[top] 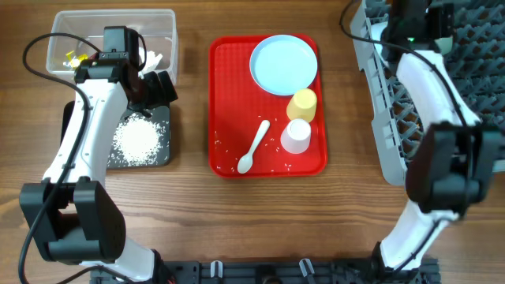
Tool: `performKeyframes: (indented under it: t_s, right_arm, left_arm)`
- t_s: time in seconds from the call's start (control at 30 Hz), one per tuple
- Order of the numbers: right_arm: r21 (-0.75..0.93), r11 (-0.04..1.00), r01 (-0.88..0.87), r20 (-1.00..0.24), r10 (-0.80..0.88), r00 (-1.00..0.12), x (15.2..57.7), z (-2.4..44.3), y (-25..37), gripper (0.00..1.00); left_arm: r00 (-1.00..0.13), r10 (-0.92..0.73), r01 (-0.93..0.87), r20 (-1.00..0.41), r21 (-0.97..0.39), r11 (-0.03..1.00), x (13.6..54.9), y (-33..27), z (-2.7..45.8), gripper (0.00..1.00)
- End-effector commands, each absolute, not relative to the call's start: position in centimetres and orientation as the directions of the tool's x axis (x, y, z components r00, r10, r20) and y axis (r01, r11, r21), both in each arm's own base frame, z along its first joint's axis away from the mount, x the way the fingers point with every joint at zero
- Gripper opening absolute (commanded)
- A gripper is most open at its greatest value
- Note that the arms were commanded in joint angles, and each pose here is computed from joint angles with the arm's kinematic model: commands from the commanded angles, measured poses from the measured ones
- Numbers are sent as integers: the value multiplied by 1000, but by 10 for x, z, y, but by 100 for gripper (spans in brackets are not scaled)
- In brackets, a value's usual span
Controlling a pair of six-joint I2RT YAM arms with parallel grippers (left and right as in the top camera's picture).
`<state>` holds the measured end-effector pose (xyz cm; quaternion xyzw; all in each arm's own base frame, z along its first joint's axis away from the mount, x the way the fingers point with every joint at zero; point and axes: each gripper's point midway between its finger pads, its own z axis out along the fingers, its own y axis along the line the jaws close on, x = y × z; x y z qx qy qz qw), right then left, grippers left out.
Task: Sort waste into correct bins and load items into the dishwasher rack
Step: 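Reach the right gripper to the red tray and grasp the light-blue plate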
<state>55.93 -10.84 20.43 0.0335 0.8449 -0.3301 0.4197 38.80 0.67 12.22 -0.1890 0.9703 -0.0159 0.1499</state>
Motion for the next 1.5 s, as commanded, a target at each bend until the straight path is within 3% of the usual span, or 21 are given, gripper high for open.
performKeyframes:
  t_s: [0.0, 0.03, 0.07, 0.13, 0.2, 0.3, 0.4, 0.63, 0.9, 1.07, 1.47]
  right_arm:
    - [83, 964, -252, -911, -29, -411, 549, 287, 67, 67]
    - [190, 905, -380, -907, 14, -421, 535, 298, 109, 64]
    - [223, 888, -402, -897, 25, -441, 529, 296, 127, 65]
    - [212, 917, -337, -846, 0, -533, 523, 262, 155, 73]
    - [203, 932, -300, -796, -21, -605, 517, 231, 170, 74]
    - [266, 933, -244, -688, 6, -726, 506, 182, 190, 66]
    - [311, 939, -146, -579, 66, -812, 498, 142, 190, 64]
    - [253, 967, 25, -482, 149, -863, 500, 85, 171, 44]
    - [162, 957, 242, -421, 289, -860, 495, 40, 143, 45]
    - [153, 952, 264, -418, 305, -856, 494, 39, 140, 49]
    - [67, 939, 337, -413, 333, -848, 489, 11, 122, 47]
  left_arm:
    - [-881, -389, -377, -271, -96, 921, 388, 6, 118, 100]
    - [-881, -389, -377, -271, -96, 921, 388, 6, 118, 100]
    - [-881, -389, -377, -271, -96, 921, 388, 6, 118, 100]
    - [-881, -389, -377, -271, -96, 921, 388, 6, 118, 100]
    - [-881, -389, -377, -271, -96, 921, 388, 6, 118, 100]
    - [-881, -389, -377, -271, -96, 921, 388, 6, 118, 100]
    - [-881, -389, -377, -271, -96, 921, 388, 6, 118, 100]
    - [-881, -389, -377, -271, -96, 921, 388, 6, 118, 100]
    - [-881, -389, -377, -271, -96, 921, 388, 6, 118, 100]
    - [-881, -389, -377, -271, -96, 921, 388, 6, 118, 100]
    - [-881, -389, -377, -271, -96, 921, 388, 6, 118, 100]
